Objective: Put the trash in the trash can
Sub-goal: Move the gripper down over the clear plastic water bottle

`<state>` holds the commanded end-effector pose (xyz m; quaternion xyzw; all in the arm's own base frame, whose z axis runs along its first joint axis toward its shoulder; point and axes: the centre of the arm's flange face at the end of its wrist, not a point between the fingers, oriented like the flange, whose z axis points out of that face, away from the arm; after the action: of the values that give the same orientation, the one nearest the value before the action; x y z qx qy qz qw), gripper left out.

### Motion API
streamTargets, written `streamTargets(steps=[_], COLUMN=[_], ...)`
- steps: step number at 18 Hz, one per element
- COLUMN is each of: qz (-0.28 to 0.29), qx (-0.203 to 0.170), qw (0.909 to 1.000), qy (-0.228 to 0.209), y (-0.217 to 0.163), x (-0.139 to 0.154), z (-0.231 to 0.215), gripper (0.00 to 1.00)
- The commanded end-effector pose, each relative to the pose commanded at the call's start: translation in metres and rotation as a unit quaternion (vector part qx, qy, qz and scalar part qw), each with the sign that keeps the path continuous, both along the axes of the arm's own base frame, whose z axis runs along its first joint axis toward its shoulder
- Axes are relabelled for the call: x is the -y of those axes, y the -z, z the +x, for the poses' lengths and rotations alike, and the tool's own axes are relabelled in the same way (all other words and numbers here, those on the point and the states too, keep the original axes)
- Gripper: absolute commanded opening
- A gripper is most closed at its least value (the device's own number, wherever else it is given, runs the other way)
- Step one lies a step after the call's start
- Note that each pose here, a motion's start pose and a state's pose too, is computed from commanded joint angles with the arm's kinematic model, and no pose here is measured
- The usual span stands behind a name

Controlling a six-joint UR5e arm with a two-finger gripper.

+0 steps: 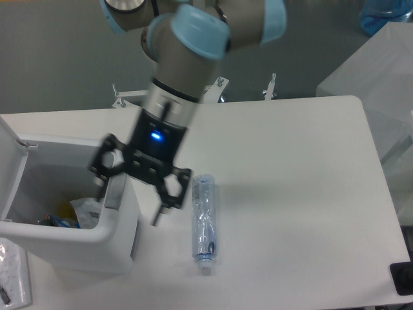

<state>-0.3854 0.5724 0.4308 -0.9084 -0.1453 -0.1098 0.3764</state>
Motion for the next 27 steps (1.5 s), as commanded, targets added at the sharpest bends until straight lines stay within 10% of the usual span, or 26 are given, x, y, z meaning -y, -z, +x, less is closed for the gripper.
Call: streamTargets(steps=[11,27], qz=[-0.157,-0.375], qx=[0.005,0.049], qw=[0.9866,0.9259], qy=[-0.046,-0.009], y=[0.121,0.227], x=[-0.019,-0.076], z=[-0.049,-0.055], gripper=[1.00,1.00])
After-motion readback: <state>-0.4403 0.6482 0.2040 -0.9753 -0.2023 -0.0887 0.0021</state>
